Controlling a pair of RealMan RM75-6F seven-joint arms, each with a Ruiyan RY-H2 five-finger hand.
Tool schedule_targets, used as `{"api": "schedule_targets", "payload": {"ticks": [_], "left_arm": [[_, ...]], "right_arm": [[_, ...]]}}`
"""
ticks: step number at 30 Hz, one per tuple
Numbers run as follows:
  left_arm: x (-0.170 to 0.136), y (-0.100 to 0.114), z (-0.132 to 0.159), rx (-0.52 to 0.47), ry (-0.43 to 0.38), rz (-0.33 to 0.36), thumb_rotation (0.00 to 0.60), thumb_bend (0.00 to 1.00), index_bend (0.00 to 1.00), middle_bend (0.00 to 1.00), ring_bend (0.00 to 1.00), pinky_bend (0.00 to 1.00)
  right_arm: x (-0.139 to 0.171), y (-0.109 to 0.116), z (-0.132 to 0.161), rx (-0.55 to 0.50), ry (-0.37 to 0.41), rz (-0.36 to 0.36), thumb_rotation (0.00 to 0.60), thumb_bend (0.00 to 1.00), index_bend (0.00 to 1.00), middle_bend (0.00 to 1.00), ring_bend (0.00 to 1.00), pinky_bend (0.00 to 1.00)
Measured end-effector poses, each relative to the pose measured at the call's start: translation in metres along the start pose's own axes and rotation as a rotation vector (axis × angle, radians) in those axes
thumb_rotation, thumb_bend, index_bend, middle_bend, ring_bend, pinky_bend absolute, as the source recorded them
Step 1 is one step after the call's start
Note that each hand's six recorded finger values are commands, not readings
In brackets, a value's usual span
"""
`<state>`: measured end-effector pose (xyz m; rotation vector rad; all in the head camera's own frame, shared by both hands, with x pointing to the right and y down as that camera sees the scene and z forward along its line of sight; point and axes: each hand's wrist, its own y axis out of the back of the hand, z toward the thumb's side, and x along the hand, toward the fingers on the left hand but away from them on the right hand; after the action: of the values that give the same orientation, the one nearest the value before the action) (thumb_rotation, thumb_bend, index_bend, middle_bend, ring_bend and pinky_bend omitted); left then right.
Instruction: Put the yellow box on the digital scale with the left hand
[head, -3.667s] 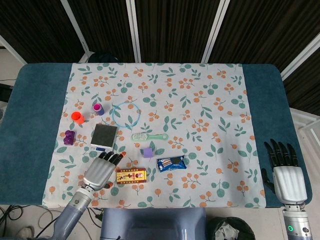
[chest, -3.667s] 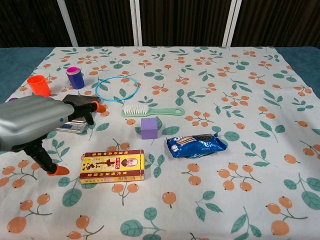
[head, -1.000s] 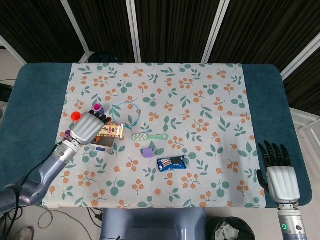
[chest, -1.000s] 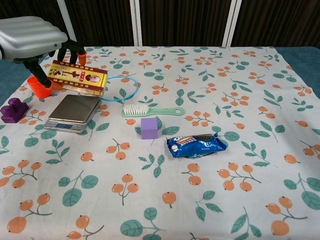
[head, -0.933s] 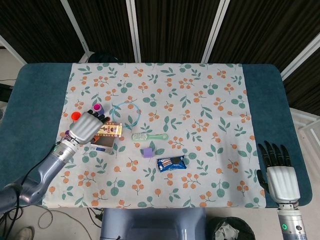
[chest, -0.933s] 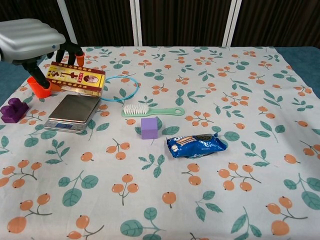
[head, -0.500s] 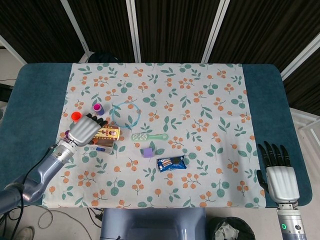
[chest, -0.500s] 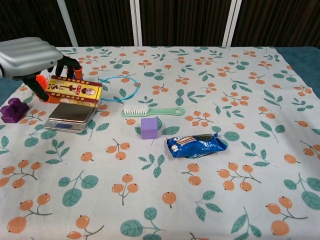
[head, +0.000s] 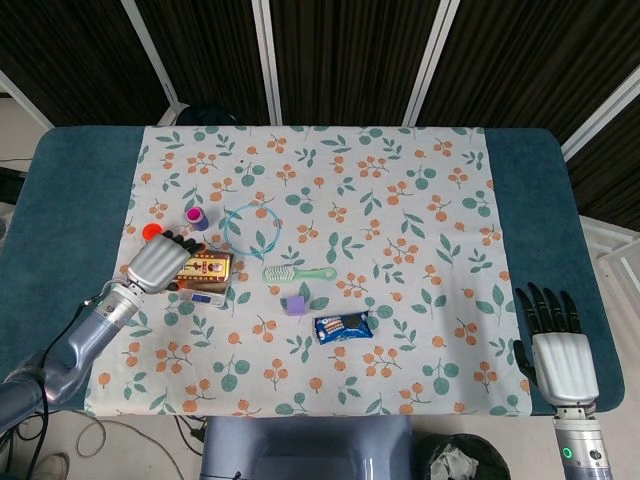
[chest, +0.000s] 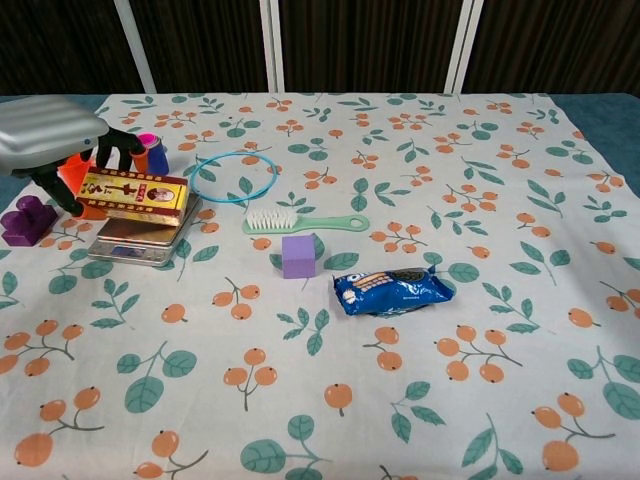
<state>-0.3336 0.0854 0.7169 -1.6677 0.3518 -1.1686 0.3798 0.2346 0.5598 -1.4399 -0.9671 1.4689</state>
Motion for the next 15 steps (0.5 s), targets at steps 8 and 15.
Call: {"api": "schedule_targets", "payload": {"ticks": [8, 15], "left_arm": [[0.0018, -0.0040, -0.0010, -0.003, -0.003, -0.006, 0.600, 0.37, 0.37, 0.52, 0.42, 0.43], [0.0026, -0.0076, -0.0023, 0.052, -0.010, -0.028, 0.600, 0.23, 0.28, 0.35, 0.28, 0.33]], "right_arm": [[0.0001, -0.0010, 0.0001, 0.003, -0.002, 0.003, 0.600, 0.51, 0.03, 0.07, 0.06, 0.01], [0.0005, 0.0000, -0.0012, 0.003, -0.006, 0.000, 0.600, 0.51, 0.03, 0.07, 0.06, 0.01]]}}
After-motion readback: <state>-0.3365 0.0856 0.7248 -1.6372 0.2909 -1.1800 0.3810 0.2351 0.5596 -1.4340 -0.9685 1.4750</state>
